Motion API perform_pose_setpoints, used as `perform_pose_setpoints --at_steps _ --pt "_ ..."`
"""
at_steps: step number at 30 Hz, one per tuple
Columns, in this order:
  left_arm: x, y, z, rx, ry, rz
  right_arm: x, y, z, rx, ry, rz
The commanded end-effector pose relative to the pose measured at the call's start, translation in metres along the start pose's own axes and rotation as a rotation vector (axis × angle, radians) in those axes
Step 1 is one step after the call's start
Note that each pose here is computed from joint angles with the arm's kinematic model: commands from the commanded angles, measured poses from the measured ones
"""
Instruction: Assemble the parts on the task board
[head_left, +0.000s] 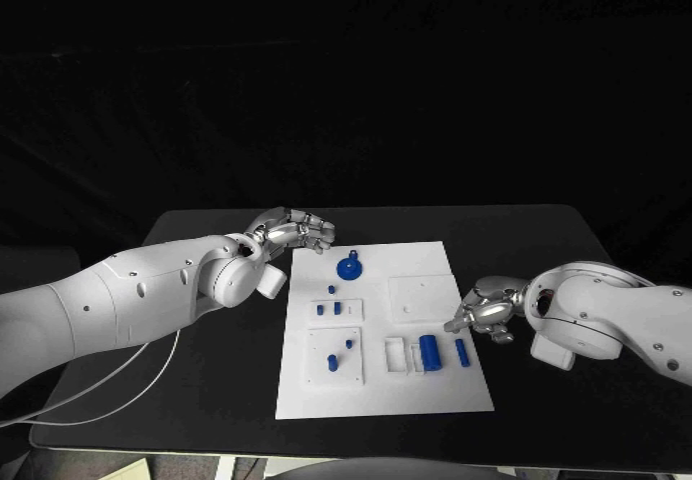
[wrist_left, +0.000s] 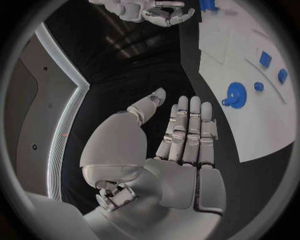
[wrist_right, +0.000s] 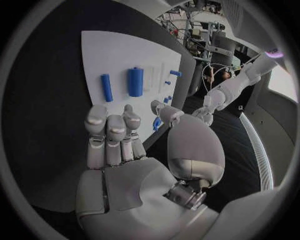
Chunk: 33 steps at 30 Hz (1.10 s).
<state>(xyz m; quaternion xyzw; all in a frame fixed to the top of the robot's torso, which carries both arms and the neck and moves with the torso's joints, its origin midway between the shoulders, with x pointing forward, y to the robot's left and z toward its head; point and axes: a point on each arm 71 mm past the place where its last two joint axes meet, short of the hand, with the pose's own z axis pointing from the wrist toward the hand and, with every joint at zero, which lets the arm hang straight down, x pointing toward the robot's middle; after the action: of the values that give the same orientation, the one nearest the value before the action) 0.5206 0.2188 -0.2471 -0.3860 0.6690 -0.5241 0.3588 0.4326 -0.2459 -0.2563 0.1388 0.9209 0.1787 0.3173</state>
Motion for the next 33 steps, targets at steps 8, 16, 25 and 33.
perform_pose_setpoints --at_steps 8,16,25,33 --pt "0.0068 0.0045 -0.0034 0.009 0.019 -0.033 0.014 0.009 0.018 0.062 -0.004 -0.098" --pt "0.0162 0.0121 -0.0043 -0.009 0.043 -0.042 0.031 0.011 0.03 0.083 0.027 -0.139" --pt "0.0157 0.0123 -0.0049 -0.006 0.041 -0.043 0.047 0.013 0.04 0.103 0.066 -0.184" --pt "0.0154 0.0123 -0.0062 -0.007 0.045 -0.045 0.052 0.009 0.05 0.124 0.073 -0.193"
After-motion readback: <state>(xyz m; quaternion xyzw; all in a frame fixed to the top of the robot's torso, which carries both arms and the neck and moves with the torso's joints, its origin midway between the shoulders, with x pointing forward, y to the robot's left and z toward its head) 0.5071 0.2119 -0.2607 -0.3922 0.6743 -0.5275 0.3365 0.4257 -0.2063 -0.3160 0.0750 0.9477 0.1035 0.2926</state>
